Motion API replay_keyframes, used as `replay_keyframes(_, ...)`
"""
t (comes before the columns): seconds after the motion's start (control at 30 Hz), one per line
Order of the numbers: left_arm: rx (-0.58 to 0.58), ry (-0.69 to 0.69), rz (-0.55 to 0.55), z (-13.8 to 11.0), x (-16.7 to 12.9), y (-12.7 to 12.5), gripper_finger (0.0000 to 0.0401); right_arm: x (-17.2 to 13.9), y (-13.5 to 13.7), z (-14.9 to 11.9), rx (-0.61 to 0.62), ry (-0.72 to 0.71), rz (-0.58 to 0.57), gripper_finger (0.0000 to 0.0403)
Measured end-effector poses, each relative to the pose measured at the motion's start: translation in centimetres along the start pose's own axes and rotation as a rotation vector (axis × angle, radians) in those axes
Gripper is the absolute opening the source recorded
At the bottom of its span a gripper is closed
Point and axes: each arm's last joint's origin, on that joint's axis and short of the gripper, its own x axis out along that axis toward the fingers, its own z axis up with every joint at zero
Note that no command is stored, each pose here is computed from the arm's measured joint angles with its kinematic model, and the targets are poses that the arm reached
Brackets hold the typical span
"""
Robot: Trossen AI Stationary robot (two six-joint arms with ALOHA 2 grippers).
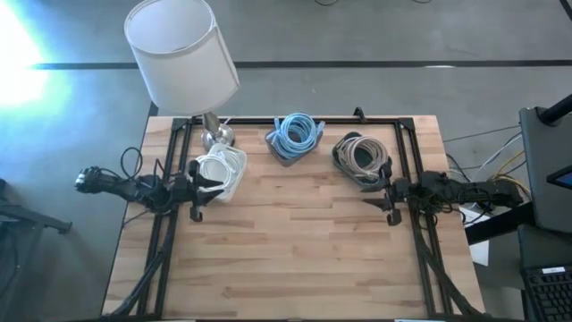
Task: Sort HDMI cables
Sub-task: Return to Home Position
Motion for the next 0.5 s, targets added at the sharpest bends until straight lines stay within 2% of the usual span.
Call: replay_keyframes(0.5, 0.001, 0.002, 0.0, -0.02, 0.0, 0.0, 0.011, 0.31, -0.02, -0.4, -0.016, 0.05, -0.002, 0.0112)
